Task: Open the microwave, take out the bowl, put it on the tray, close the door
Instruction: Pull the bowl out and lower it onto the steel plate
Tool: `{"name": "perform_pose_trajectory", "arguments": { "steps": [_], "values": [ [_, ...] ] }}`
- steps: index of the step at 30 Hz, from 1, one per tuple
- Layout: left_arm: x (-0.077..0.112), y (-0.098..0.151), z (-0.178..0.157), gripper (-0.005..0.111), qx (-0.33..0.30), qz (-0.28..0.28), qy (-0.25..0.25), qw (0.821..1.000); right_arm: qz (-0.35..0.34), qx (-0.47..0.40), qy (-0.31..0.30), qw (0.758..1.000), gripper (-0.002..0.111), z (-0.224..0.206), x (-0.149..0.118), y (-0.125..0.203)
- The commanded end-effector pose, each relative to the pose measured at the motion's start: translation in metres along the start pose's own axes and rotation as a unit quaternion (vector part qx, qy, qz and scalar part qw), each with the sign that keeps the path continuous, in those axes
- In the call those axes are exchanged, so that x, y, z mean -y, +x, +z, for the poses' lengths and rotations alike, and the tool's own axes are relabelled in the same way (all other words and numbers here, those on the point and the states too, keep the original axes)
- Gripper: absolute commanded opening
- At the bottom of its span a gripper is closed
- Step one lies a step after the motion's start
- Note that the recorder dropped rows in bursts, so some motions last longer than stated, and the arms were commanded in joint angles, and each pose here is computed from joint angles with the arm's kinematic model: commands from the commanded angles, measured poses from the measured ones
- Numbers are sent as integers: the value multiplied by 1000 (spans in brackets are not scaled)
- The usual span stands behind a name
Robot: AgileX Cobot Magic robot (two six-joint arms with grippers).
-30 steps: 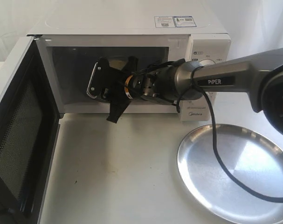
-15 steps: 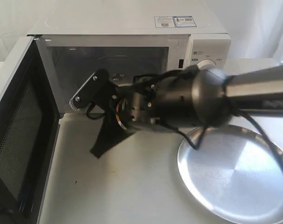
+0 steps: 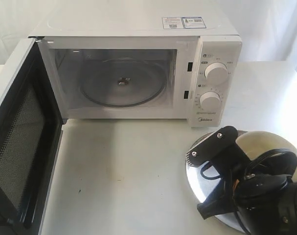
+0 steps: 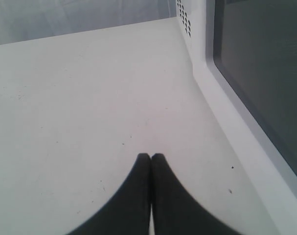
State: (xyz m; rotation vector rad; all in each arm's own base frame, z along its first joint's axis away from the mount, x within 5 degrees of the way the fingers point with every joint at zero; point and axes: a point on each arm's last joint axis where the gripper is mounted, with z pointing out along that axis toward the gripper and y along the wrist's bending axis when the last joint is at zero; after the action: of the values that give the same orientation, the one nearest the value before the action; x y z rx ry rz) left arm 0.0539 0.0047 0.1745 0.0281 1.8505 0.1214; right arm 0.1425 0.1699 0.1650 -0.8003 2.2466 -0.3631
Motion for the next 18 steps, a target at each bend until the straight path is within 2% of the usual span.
{"name": "perform_pose_trajectory", "arguments": {
  "steps": [1, 12, 18],
  "values": [
    [0, 1, 0, 0, 0, -5, 1, 1000, -1, 12, -13, 1000, 0, 8, 0, 3],
    [0, 1, 0, 0, 0, -5, 1, 1000, -45, -4, -12, 999, 0, 25, -9, 7],
    [0, 1, 0, 0, 0, -5, 1, 1000, -27, -11, 4, 1000, 0, 38, -7, 9]
  ]
}}
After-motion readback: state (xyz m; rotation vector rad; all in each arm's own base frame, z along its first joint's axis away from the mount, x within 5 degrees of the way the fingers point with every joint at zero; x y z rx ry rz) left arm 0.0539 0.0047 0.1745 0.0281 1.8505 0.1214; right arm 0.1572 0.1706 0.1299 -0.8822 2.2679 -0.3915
